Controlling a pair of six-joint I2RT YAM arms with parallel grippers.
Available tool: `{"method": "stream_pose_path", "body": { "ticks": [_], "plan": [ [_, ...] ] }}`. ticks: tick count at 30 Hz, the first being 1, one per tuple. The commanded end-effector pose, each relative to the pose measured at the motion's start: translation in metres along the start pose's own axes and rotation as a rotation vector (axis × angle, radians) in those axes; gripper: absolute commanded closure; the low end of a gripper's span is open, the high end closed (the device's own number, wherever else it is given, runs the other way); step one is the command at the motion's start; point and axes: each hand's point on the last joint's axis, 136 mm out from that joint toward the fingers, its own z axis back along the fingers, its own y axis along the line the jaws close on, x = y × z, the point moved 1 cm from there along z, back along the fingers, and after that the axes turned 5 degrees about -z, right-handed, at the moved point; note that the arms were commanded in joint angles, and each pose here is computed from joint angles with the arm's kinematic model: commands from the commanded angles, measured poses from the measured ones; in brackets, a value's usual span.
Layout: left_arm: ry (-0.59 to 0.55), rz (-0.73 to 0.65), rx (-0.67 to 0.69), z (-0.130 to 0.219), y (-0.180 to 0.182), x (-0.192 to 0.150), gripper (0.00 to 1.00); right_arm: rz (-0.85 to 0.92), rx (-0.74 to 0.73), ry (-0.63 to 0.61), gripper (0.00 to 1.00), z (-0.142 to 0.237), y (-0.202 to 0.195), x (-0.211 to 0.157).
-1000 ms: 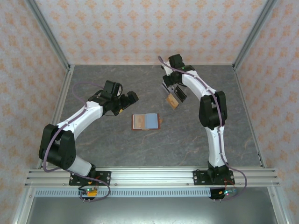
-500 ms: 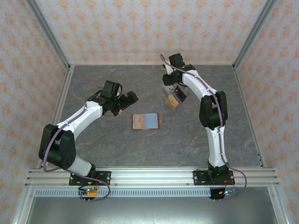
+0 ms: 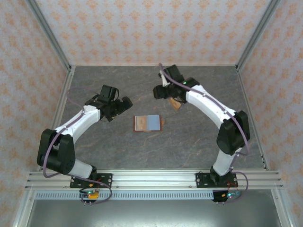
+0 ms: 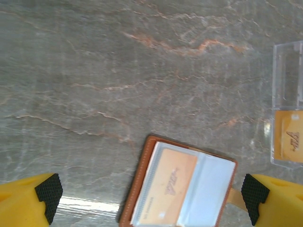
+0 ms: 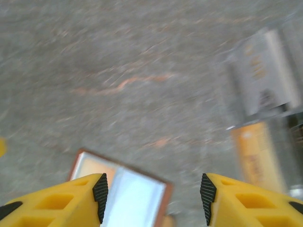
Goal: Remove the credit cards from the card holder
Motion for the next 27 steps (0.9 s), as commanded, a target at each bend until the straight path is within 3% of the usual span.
{"method": "stream_pose_path", "body": {
  "ticks": [1,6,10,17,27],
  "plan": [
    [-0.04,0.006,0.07,0.009,0.021,0.004,0.0,-0.068,-0.002,0.097,0.44,-0.01,0.015,-0.039],
    [-0.057,0.036,0.095,0.012,0.034,0.004,0.0,-0.112,0.026,0.178,0.44,-0.037,0.042,-0.077],
    [-0.053,0.05,0.095,0.012,0.037,0.002,0.0,-0.164,0.03,0.234,0.51,-0.066,0.052,-0.095],
    [-0.041,0.063,0.066,0.009,0.033,0.0,0.0,-0.22,-0.022,0.269,0.64,-0.1,0.056,-0.105],
    [-0.004,0.055,0.042,0.001,0.027,-0.001,0.0,-0.254,-0.06,0.302,0.67,-0.123,0.051,-0.114]
  ]
}}
